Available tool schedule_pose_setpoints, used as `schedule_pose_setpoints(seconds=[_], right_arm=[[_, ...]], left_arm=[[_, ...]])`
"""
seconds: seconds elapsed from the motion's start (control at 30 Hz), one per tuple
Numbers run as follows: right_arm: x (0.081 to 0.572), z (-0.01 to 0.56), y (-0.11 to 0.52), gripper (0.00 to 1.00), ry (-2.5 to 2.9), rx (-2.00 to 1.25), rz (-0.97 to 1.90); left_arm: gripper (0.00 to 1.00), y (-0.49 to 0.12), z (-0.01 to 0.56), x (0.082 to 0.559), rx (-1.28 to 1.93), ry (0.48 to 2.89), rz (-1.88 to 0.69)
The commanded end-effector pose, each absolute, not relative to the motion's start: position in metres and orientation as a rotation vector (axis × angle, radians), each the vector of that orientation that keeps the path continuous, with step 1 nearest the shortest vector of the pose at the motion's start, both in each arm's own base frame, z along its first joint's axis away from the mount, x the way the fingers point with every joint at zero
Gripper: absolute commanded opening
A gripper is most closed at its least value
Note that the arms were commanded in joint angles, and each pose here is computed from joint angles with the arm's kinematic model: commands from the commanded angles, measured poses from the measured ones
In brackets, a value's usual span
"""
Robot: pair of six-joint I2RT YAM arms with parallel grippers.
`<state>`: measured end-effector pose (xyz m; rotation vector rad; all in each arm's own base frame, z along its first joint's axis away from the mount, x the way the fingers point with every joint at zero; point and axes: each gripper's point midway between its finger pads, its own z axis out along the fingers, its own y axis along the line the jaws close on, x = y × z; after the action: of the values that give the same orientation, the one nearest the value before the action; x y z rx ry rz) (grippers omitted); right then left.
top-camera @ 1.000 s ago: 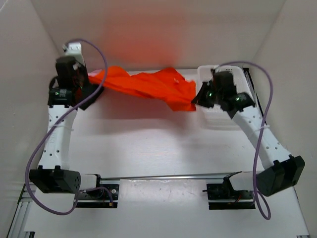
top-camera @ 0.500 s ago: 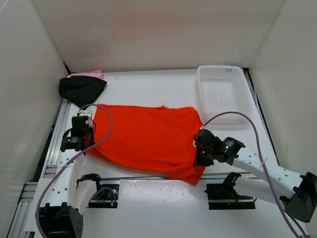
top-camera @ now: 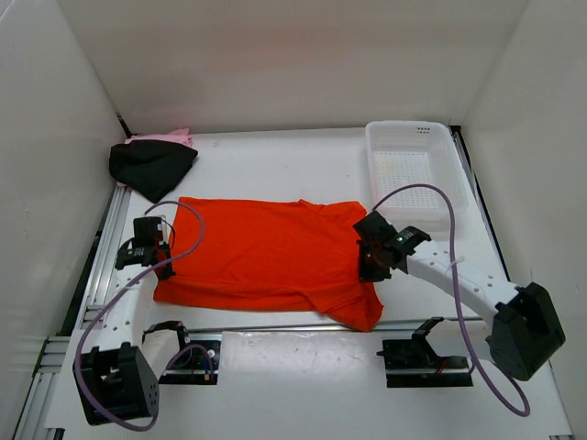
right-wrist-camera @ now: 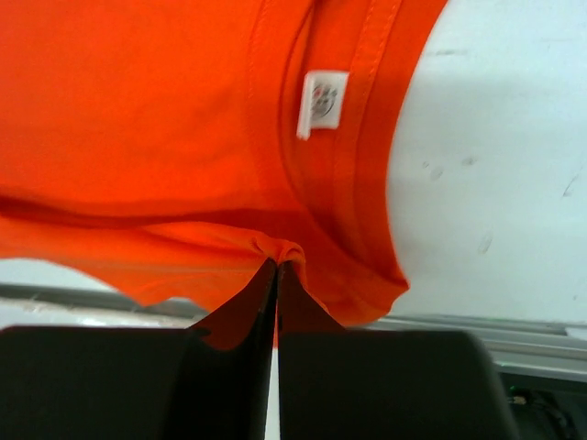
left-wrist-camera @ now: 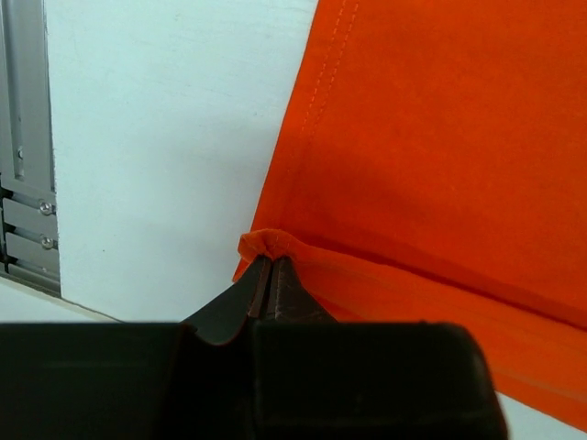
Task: Fold and stack the t-shirts
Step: Fold the flattened tshirt in 1/3 of the way
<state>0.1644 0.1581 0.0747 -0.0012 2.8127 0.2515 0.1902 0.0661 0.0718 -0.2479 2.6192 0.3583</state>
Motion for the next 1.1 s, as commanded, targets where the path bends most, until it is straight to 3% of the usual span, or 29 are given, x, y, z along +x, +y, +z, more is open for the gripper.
schedule_pose_setpoints(seconds=[0.0, 0.37, 0.47, 0.5, 0.53, 0.63, 0.67, 0.7, 0.83, 1.07], right_arm=[[0.188, 0.077, 0.163, 0.0, 2.768, -0.074, 0.264], [0.221, 0.064, 0.17, 0.0, 2.791, -0.191, 0.176], [0.227, 0.06, 0.174, 0.04, 2.812, -0.21, 0.155], [0.23, 0.062, 0.176, 0.09, 2.81, -0.209, 0.157], [0.231, 0.059, 0.174, 0.22, 2.814, -0.207, 0.135], [0.243, 0.069, 0.177, 0.49, 2.788, -0.198, 0.11], [0.243, 0.074, 0.176, 0.6, 2.785, -0.21, 0.109], [0.245, 0.081, 0.175, 0.62, 2.77, -0.205, 0.102], [0.223, 0.1, 0.164, 0.67, 2.77, -0.161, 0.14], [0.128, 0.067, 0.137, 0.67, 2.966, -0.072, 0.223]], left_arm=[[0.11, 0.07, 0.071, 0.206, -0.268, 2.577, 0.356], [0.11, 0.074, 0.055, 0.219, -0.27, 2.599, 0.369], [0.16, 0.077, 0.046, 0.217, -0.274, 2.637, 0.397], [0.19, 0.079, 0.043, 0.217, -0.277, 2.649, 0.416], [0.24, 0.08, 0.043, 0.219, -0.277, 2.65, 0.416], [0.63, 0.086, 0.044, 0.222, -0.295, 2.659, 0.453], [0.73, 0.09, 0.044, 0.221, -0.316, 2.658, 0.457], [0.82, 0.095, 0.048, 0.22, -0.349, 2.655, 0.465], [0.94, 0.096, 0.057, 0.207, -0.431, 2.686, 0.371], [0.95, 0.085, 0.032, 0.175, -0.464, 2.839, 0.297]])
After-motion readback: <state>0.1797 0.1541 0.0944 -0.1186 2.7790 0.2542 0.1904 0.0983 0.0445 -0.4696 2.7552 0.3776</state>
